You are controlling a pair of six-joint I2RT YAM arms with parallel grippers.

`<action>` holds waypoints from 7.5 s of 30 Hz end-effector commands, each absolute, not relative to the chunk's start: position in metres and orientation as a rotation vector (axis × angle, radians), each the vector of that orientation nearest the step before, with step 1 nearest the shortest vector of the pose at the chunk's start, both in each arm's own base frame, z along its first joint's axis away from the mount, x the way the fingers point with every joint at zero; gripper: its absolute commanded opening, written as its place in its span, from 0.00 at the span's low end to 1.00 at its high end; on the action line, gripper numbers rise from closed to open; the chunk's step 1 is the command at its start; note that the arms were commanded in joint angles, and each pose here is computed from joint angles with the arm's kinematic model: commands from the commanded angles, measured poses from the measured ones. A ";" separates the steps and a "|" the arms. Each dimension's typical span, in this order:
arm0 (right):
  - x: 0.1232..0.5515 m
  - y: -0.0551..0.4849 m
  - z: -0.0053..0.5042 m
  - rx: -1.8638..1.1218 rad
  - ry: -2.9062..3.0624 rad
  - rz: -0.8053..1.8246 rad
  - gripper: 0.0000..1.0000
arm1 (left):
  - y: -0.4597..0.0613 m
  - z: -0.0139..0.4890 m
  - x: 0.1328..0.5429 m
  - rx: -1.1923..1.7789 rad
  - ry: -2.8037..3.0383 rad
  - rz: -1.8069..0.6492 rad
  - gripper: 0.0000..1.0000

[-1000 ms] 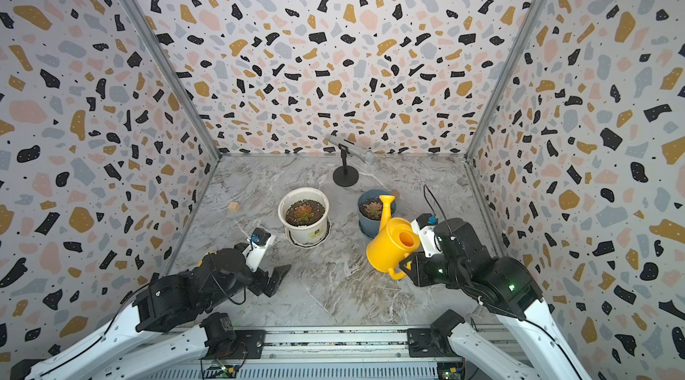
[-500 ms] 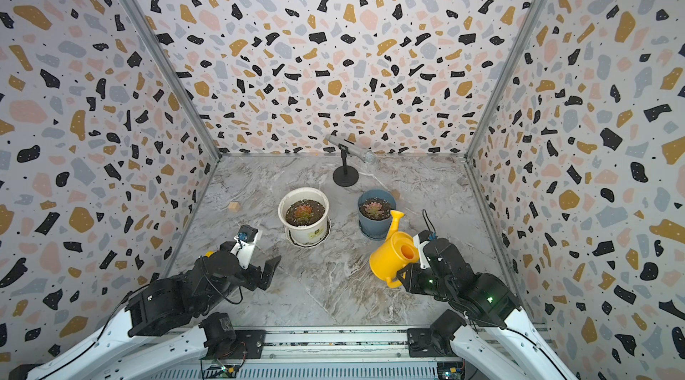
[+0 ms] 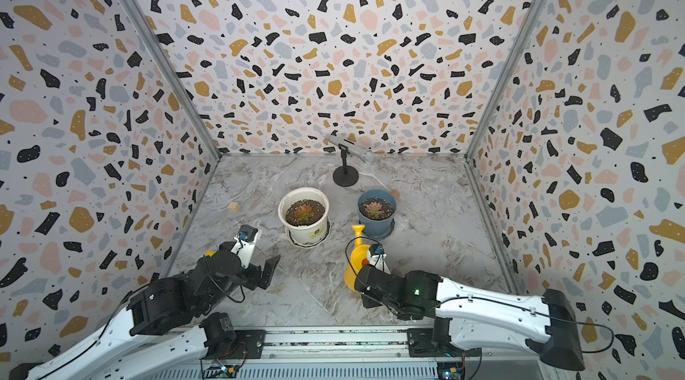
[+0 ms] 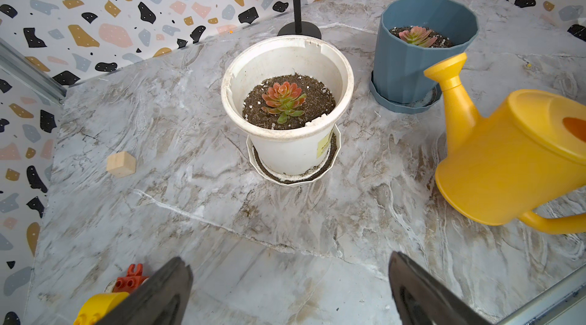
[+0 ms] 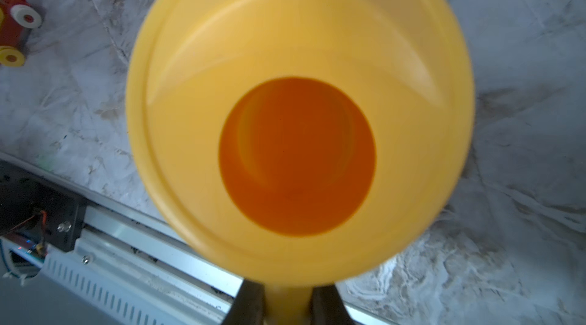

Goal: Water the succulent around the soil edge
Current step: Place the watering can at the center of the board, then pick up the watering can from the center of the board.

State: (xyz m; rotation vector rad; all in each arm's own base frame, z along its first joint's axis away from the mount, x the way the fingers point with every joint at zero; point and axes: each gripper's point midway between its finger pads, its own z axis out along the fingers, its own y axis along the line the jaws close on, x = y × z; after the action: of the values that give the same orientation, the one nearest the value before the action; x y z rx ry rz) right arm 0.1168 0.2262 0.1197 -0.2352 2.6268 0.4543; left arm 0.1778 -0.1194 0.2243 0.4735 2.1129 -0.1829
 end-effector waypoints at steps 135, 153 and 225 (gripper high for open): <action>0.295 0.065 0.121 0.330 2.202 0.417 0.48 | -0.323 0.126 0.136 0.490 2.607 -0.047 0.53; 0.295 0.067 0.120 0.323 2.209 0.424 0.45 | -0.315 0.113 0.153 0.595 2.557 -0.030 0.50; 0.291 0.110 0.162 0.077 2.025 0.604 0.15 | -0.227 0.199 0.114 0.900 2.454 -0.385 0.00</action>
State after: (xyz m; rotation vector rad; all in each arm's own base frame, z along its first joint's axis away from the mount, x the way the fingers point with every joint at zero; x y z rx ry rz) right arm 0.2903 0.1001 0.1470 0.1520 2.0853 0.5841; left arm 0.1234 -0.2412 0.1893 0.7999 2.4592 -0.3924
